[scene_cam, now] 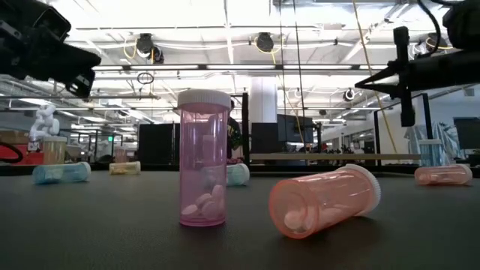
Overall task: Pick and place medicine bottles onto shelf by color
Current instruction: Put the top pink pill bottle on the shelf
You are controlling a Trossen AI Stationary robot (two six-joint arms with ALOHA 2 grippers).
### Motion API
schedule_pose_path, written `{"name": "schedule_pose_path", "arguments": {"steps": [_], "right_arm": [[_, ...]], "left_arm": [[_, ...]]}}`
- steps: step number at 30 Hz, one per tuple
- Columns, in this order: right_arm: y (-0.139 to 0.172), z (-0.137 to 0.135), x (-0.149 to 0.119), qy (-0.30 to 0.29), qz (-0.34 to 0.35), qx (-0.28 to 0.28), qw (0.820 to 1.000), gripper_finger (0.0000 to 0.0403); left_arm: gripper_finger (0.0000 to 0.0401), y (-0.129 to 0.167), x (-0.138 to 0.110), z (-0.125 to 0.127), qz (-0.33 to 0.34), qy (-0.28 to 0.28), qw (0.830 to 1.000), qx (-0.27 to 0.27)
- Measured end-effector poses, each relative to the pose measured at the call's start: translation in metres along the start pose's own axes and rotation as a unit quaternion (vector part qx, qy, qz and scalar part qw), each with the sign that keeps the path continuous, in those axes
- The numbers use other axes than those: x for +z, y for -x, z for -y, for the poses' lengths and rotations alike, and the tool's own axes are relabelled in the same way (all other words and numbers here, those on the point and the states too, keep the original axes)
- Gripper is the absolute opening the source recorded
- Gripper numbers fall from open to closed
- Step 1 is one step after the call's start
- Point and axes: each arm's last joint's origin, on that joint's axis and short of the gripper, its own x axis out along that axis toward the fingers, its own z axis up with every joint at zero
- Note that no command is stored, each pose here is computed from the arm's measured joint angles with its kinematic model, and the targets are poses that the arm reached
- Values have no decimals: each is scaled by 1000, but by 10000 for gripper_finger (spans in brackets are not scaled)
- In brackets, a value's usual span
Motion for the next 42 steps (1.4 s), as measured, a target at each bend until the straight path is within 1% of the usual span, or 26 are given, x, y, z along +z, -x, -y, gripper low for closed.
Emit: {"name": "schedule_pose_path", "arguments": {"steps": [2,4,6,9,13,15,17,19,20,21,26,28,31,34,36,38,40,42], "right_arm": [[-1,-2,2,-5,34,1,999,0],[-2,-5,3,17,49,11,999,0],[-4,-7,3,28,53,21,998,0],[-5,-10,1,31,38,35,998,0],[-5,-18,-9,43,-4,79,996,0],[-5,-22,-14,48,-17,96,994,0],[-5,-23,-19,52,-23,96,994,0],[-6,-21,-26,74,-40,82,993,0],[-7,-20,-28,87,-49,76,992,0],[-8,-19,-31,99,-58,70,991,0],[-14,-33,-36,125,-72,78,986,0],[-16,-40,-37,145,-88,89,981,0],[-21,-61,-37,168,-112,134,970,0],[-26,-80,-36,198,-139,148,959,0],[-29,-92,-34,225,-168,128,951,0],[-33,-104,-31,259,-204,90,940,0],[-36,-113,-25,299,-240,44,922,2],[-38,-121,-20,342,-270,2,900,11]], "left_arm": [[26,0,5,1,25,16,1000,-3],[26,1,10,2,54,37,998,-10],[26,1,16,3,82,45,995,-16],[26,3,24,3,127,38,991,-6],[26,6,33,2,181,54,982,14],[26,8,37,2,207,58,976,32],[26,10,42,0,238,75,967,59],[26,13,46,-1,272,123,951,74],[26,13,47,-1,281,149,945,71],[26,13,48,-1,284,165,942,67],[26,11,46,-1,277,174,942,72],[26,9,43,-4,272,202,935,107],[26,3,38,-8,261,256,917,161],[26,-5,33,-10,246,283,910,177],[26,-11,35,-10,231,294,909,183],[26,-17,41,-10,225,310,903,197],[26,-26,50,-10,220,318,896,217],[26,-36,60,-9,206,313,896,239]]}}
